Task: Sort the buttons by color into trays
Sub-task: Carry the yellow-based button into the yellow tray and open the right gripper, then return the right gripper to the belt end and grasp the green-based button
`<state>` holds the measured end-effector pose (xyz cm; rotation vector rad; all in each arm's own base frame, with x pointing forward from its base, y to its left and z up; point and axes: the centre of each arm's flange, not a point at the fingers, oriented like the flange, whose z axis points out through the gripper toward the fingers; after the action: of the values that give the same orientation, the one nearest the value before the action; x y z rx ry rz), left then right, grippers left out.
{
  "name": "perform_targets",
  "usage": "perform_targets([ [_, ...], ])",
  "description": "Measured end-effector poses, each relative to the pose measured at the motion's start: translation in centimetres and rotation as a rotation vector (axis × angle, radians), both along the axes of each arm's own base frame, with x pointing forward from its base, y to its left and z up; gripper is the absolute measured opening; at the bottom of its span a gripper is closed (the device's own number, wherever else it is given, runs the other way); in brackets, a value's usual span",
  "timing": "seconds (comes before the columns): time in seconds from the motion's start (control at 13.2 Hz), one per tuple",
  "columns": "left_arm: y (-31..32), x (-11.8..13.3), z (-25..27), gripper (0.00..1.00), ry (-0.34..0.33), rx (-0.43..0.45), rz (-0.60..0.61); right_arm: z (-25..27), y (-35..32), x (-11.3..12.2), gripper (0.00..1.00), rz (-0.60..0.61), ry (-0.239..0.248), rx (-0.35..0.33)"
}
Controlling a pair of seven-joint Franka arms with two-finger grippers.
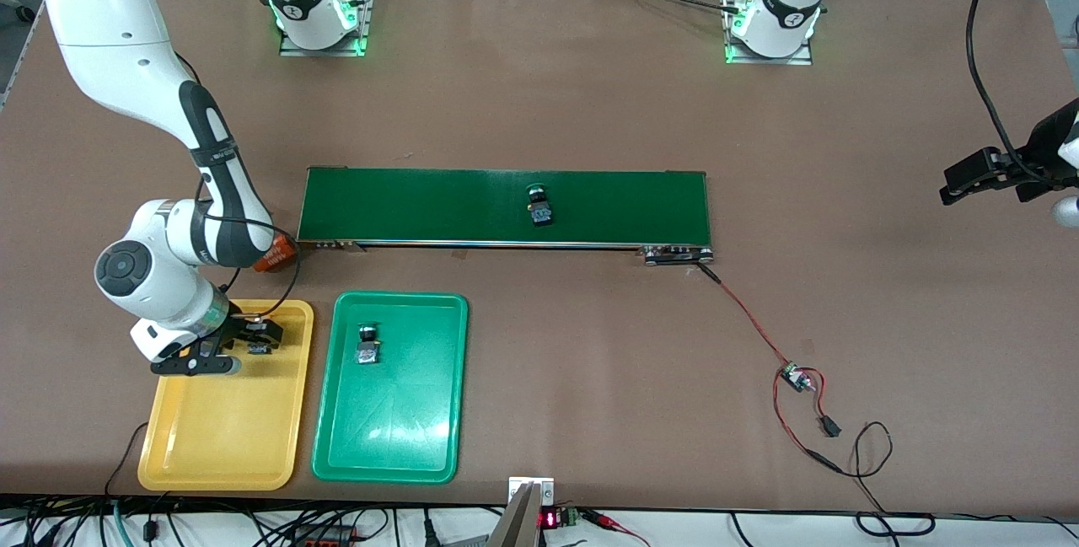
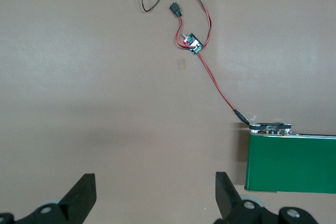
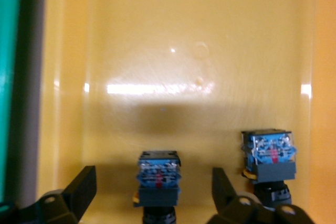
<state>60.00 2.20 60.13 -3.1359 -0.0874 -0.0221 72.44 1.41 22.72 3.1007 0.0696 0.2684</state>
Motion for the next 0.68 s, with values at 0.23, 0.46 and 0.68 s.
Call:
perform_targets([
  [0.23,0.0,0.0,0.0,1.00,-0.003,0.000,0.000,6.5,3.8,-0.2,1.00,0.022,0.064,0.010],
  [0.46,0.0,0.1,0.0,1.00,-0.004,0.000,0.000,10.8,9.4,-2.7,1.00,-0.009,0.177,0.007],
  [0.68,0.0,0.1,0.0,1.00,-0.004,0.000,0.001,12.4,16.9,-6.1,1.00,0.026,0.279,-0.013],
])
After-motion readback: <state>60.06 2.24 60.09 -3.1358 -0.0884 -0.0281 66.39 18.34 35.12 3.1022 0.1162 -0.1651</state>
